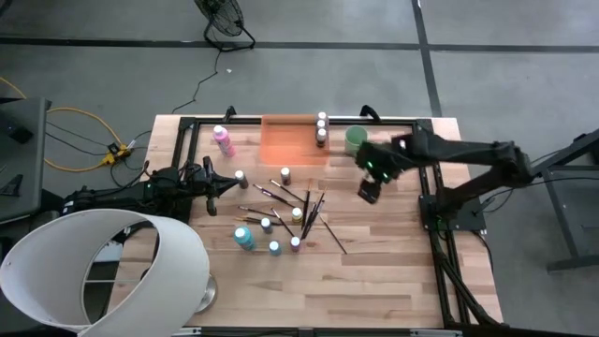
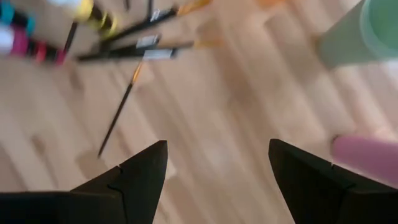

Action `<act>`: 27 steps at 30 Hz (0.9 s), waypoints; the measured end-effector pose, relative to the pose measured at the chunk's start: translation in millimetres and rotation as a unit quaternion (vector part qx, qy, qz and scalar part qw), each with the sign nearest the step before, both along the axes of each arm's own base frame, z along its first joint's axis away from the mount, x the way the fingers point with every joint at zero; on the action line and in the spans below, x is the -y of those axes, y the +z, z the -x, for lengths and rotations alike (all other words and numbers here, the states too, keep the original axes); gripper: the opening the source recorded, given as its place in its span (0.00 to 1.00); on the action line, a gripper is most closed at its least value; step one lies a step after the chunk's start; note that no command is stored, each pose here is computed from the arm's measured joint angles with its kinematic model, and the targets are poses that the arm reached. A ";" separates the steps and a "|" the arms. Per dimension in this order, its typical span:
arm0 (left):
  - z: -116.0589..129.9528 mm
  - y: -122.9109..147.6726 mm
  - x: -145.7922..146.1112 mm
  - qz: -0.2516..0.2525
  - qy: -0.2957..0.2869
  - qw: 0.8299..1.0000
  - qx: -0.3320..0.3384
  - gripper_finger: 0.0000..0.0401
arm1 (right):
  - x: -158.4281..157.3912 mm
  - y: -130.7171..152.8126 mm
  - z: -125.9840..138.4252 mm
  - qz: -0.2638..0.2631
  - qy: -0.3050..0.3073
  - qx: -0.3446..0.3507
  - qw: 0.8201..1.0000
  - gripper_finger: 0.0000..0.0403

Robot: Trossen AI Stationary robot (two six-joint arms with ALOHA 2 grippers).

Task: Pick & Place Paint Supplies
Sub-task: Put the small brown paint bottle into the orange bin

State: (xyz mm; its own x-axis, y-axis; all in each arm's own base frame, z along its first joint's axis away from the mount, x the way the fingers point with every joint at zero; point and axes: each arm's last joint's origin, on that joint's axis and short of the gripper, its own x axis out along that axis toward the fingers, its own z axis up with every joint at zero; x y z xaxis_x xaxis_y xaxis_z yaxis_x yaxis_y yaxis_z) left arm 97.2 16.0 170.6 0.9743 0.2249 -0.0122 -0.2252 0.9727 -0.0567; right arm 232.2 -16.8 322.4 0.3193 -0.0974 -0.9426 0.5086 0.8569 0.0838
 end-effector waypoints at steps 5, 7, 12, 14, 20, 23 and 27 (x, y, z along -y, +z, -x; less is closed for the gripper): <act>0.0 -0.1 0.0 0.000 0.000 1.000 0.000 0.00 | -31.2 -15.2 25.8 -0.006 0.059 0.000 0.998 0.68; 0.0 0.0 0.0 0.000 0.000 1.000 0.000 0.00 | -41.2 -20.4 33.6 -0.005 0.088 0.020 0.996 0.68; 0.0 -0.1 0.0 0.000 0.000 1.000 0.000 0.00 | -55.3 -34.7 52.4 0.000 0.156 0.110 0.982 0.68; 0.0 0.0 0.0 0.000 0.000 1.000 0.000 0.00 | -57.7 -41.8 58.9 0.004 0.179 0.146 0.973 0.68; 0.0 0.0 0.0 0.000 0.000 1.000 0.000 0.00 | -56.2 -64.2 75.7 0.000 0.188 0.216 0.958 0.67; 0.0 0.0 0.0 0.000 0.000 1.000 0.000 0.00 | -51.5 -72.5 87.8 -0.005 0.173 0.224 0.959 0.65; 0.0 0.0 0.0 0.000 0.000 1.000 0.000 0.00 | -48.9 -76.9 98.8 -0.004 0.186 0.239 0.953 0.61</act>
State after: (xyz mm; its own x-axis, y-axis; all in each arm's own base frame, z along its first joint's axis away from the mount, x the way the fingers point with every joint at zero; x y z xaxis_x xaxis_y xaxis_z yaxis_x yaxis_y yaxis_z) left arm 97.2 16.0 170.6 0.9743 0.2249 -0.0123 -0.2252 0.9727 -0.0565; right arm 133.4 32.1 245.5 0.7236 0.1138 -0.6808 0.0715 0.9687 0.2379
